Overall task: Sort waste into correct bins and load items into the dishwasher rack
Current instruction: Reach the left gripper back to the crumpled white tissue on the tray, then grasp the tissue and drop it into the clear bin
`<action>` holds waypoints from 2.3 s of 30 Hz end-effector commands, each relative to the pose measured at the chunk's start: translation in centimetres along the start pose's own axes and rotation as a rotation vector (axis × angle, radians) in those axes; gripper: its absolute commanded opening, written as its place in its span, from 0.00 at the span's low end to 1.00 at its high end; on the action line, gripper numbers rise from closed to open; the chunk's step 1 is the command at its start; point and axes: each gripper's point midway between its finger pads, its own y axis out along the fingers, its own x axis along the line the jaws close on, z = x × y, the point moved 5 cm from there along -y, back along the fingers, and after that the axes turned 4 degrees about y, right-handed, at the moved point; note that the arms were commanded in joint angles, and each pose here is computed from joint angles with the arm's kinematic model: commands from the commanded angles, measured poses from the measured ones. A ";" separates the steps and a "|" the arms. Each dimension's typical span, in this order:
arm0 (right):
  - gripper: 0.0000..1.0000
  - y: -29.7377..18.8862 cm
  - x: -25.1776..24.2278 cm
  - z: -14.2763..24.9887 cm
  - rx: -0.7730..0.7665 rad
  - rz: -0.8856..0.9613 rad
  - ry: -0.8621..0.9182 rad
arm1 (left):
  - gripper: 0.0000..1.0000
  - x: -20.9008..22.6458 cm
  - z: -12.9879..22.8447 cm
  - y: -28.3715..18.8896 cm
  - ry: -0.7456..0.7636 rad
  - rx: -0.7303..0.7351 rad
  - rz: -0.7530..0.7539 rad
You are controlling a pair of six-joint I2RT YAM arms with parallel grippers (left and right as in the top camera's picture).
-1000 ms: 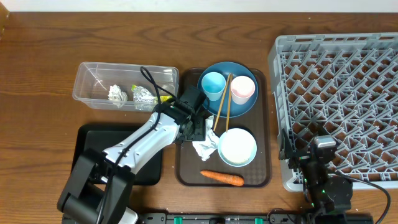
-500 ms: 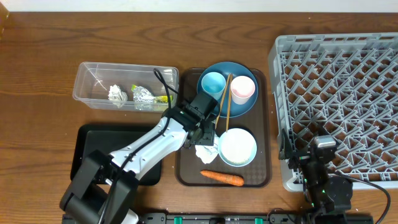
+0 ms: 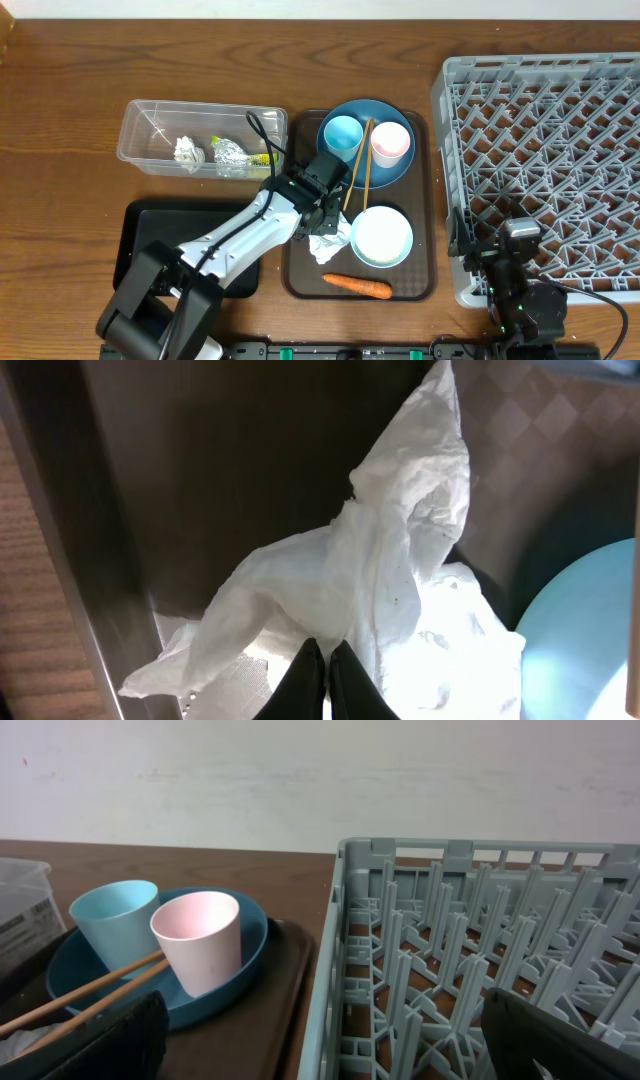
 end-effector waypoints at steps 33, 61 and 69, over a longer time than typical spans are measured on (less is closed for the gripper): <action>0.99 0.0 0.2 0.2 0.007 -0.010 -0.005 | 0.06 9.5 -6.3 -19.7 -0.314 -0.834 -0.162; 0.99 0.0 0.2 0.2 0.007 -0.010 -0.005 | 0.57 17.8 -11.4 -12.6 -0.469 -0.758 -0.333; 0.99 0.0 0.2 0.2 0.007 -0.010 -0.004 | 0.67 12.9 -6.1 -15.8 -0.365 -0.602 -0.006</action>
